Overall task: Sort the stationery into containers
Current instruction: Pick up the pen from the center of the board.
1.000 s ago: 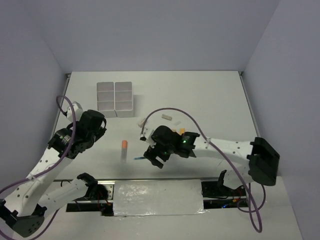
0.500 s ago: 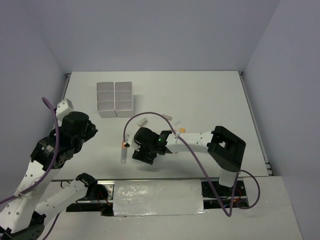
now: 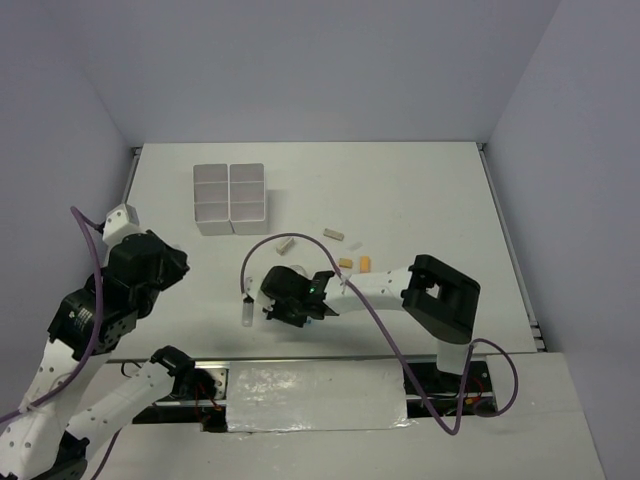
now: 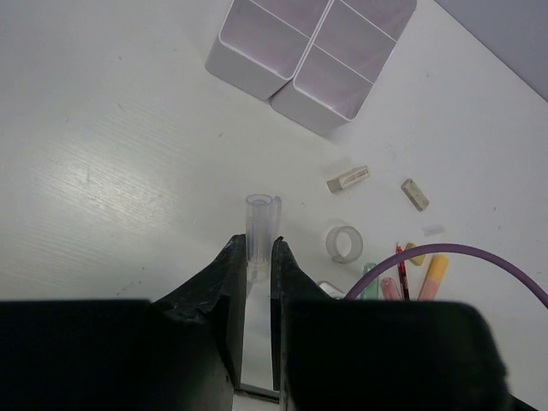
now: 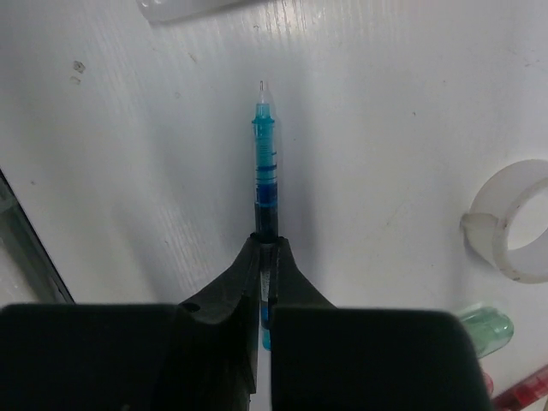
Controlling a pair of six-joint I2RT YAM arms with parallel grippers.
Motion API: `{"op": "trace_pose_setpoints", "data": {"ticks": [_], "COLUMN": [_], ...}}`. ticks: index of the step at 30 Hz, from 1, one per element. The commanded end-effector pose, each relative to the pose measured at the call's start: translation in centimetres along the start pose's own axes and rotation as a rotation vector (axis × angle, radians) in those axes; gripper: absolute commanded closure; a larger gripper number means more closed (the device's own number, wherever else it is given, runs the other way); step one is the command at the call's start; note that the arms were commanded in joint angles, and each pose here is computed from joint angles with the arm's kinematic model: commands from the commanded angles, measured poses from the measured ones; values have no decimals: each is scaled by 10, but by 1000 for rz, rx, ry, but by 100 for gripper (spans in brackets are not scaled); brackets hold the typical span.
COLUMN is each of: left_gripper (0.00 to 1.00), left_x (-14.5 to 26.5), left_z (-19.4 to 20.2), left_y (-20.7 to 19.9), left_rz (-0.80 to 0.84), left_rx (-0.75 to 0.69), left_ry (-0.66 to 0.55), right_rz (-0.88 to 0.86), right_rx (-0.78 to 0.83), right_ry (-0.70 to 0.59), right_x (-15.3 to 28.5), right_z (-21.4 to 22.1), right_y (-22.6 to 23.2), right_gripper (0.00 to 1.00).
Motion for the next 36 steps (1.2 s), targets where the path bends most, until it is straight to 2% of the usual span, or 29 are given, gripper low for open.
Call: {"op": "trace_pose_setpoints", "data": {"ticks": [1, 3, 6, 10, 14, 15, 16, 17, 18, 22, 23, 27, 29, 32, 36], "left_gripper": [100, 100, 100, 100, 100, 100, 100, 100, 100, 100, 100, 100, 100, 100, 100], "left_x": [3, 4, 7, 8, 15, 19, 19, 22, 24, 36, 44, 53, 59, 61, 57], "left_z": [-4, -2, 1, 9, 18, 22, 25, 23, 29, 31, 26, 27, 24, 24, 27], "left_y": [-1, -3, -8, -22, -47, -52, -55, -64, -67, -87, -96, -105, -110, -112, -111], "left_rz": [23, 45, 102, 230, 421, 479, 510, 570, 617, 826, 904, 1042, 1102, 1152, 1127], "left_rx": [-6, -4, -4, -12, 2, 1, 3, 22, 20, 65, 96, 146, 174, 225, 258], "left_ry": [-14, 2, 38, 105, 203, 250, 268, 267, 312, 363, 350, 379, 381, 390, 409], "right_rz": [-8, 2, 13, 51, 41, 78, 80, 98, 86, -11, -38, -148, -161, -179, -117], "right_rx": [-28, -65, -136, -271, -395, -451, -546, -591, -613, -734, -746, -759, -756, -752, -775], "right_ry": [19, -3, -108, -312, -489, -518, -595, -609, -687, -801, -823, -1017, -1042, -1094, -1186], "right_x": [-1, 8, 35, 88, 129, 137, 157, 160, 177, 198, 201, 227, 230, 233, 244], "right_z": [10, 10, -4, -27, -34, -34, -39, -35, -39, -40, -41, -54, -59, -71, -81], "right_y": [10, 11, 11, 9, 14, 11, 10, 11, 11, 22, 25, 36, 38, 41, 36], "right_gripper": [100, 100, 100, 100, 100, 100, 100, 100, 100, 100, 100, 100, 100, 100, 100]}}
Point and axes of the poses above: each gripper's point midway between its finger pads, its own x axis back along the fingers, its own y axis along the line the jaws close on, z = x × y, the point moved 7 cm from there along x, back along the fingers, and after that the axes turned 14 degrees about x, right-handed, at the moved point
